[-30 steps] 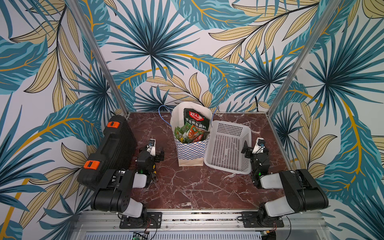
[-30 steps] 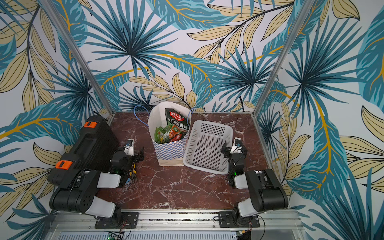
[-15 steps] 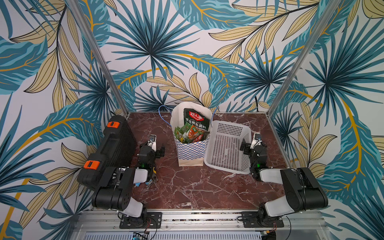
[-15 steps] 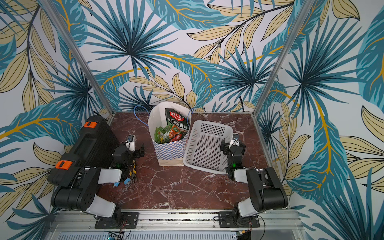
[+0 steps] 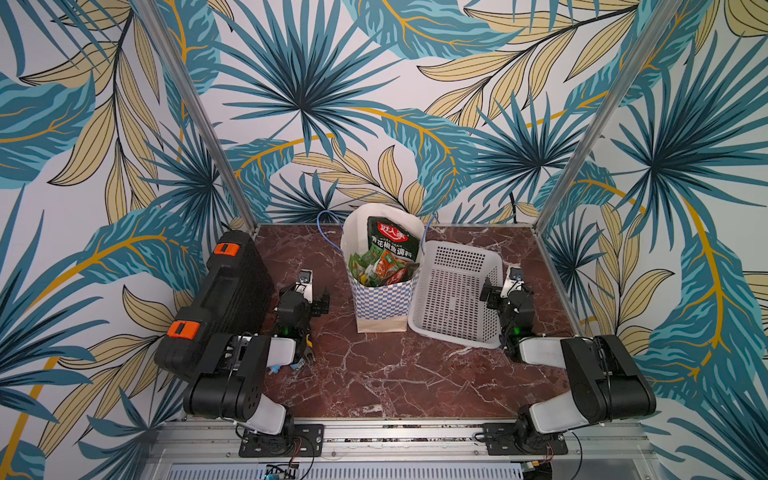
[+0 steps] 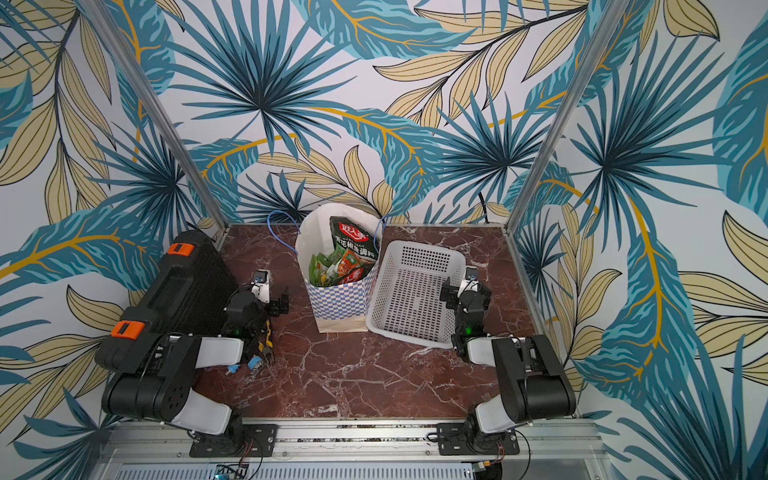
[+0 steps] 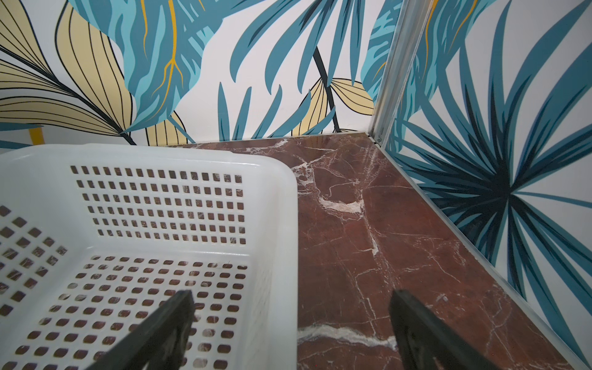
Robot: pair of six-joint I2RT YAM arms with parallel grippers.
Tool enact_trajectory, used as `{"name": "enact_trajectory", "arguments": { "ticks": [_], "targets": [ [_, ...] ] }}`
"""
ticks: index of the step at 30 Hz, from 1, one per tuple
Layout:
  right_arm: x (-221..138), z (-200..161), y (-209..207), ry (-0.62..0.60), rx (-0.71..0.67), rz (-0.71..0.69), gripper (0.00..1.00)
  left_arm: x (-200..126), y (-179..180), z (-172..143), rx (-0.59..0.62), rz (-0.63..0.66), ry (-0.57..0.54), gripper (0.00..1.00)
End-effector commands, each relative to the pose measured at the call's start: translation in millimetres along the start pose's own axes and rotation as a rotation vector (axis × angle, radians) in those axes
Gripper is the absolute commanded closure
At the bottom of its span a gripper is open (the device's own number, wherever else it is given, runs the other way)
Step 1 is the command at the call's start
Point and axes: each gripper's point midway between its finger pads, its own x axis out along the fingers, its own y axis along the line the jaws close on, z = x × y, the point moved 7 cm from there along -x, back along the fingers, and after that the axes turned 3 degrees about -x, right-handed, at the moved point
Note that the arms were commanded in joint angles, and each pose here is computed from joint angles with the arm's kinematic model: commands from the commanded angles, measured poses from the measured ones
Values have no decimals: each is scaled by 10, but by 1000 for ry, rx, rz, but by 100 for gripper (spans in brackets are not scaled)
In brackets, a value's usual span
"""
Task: Place the condiment packets inside the bag
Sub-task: Reset both arms
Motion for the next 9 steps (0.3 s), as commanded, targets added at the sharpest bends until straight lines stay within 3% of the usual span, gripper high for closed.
{"name": "enact_trajectory", "arguments": {
  "ticks": [1,9],
  "targets": [
    [-9,-145,-8,72,-20,-4,0,34,17,97,-7,12,-23,0],
    [-8,-138,-9,71,-20,-5,1,33,10,98,-7,8,-23,0]
  ]
}}
